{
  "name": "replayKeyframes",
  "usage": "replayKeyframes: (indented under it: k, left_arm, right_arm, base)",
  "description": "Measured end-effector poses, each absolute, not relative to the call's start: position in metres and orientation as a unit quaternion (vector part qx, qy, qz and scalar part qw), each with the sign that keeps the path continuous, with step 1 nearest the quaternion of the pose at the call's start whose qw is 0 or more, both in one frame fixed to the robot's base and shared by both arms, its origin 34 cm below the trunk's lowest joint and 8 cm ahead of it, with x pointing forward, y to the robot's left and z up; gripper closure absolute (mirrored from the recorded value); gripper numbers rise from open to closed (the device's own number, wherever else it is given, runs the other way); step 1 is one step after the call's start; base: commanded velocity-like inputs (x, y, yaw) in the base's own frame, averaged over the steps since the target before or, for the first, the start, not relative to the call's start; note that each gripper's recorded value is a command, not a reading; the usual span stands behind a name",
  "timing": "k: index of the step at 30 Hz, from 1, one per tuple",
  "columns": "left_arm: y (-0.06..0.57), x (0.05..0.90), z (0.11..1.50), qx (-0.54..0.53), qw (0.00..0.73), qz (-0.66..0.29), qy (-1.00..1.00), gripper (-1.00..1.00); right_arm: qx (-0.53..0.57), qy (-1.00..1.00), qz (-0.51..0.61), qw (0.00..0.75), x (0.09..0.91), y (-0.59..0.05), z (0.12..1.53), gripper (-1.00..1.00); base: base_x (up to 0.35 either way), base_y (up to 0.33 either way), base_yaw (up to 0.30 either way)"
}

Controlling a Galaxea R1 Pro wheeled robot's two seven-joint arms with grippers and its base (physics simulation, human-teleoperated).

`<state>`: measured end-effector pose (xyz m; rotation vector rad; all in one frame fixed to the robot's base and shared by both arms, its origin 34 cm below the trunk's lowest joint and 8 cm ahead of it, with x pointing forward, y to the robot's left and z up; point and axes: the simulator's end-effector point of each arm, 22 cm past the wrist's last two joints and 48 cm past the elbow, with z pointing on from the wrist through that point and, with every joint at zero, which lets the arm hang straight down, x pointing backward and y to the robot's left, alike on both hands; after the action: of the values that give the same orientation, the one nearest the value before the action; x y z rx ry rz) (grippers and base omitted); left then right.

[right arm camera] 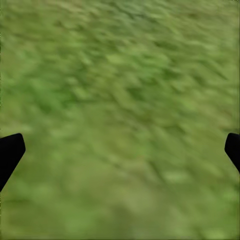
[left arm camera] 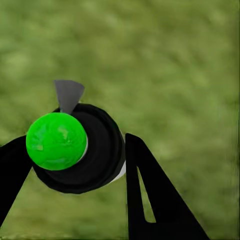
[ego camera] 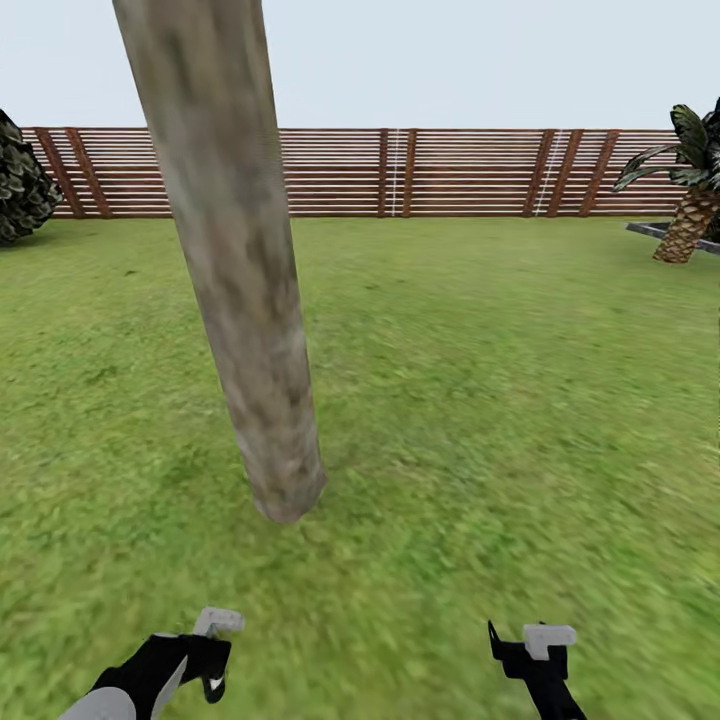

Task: In the garden, pick up the pesticide atomizer on the floor and spray pesticide onto both trees until each tree trunk is fully covered.

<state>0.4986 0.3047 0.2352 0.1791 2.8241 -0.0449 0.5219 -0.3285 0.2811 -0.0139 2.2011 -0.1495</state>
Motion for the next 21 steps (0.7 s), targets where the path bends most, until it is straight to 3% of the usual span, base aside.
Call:
replayKeyframes:
  k: [4,13,21]
  left_arm:
    - [0.297,0.547,0.265,0.050,0.180,-0.010,0.982,1.00]
    - [0.275,0.554,0.268,0.055,0.189,-0.019,0.980,1.00]
    - [0.264,0.554,0.267,0.055,0.189,-0.026,0.980,1.00]
  right_arm:
    - [-0.006,0.891,-0.061,0.450,0.521,-0.329,0.281,-1.00]
    - [-0.006,0.891,-0.060,0.449,0.521,-0.328,0.280,-1.00]
    - [-0.007,0.892,-0.058,0.449,0.521,-0.327,0.280,-1.00]
  base:
    - [0.001,0.000,-0.001]
    - [0.001,0.000,0.000]
    - [0.214,0.000,0.000]
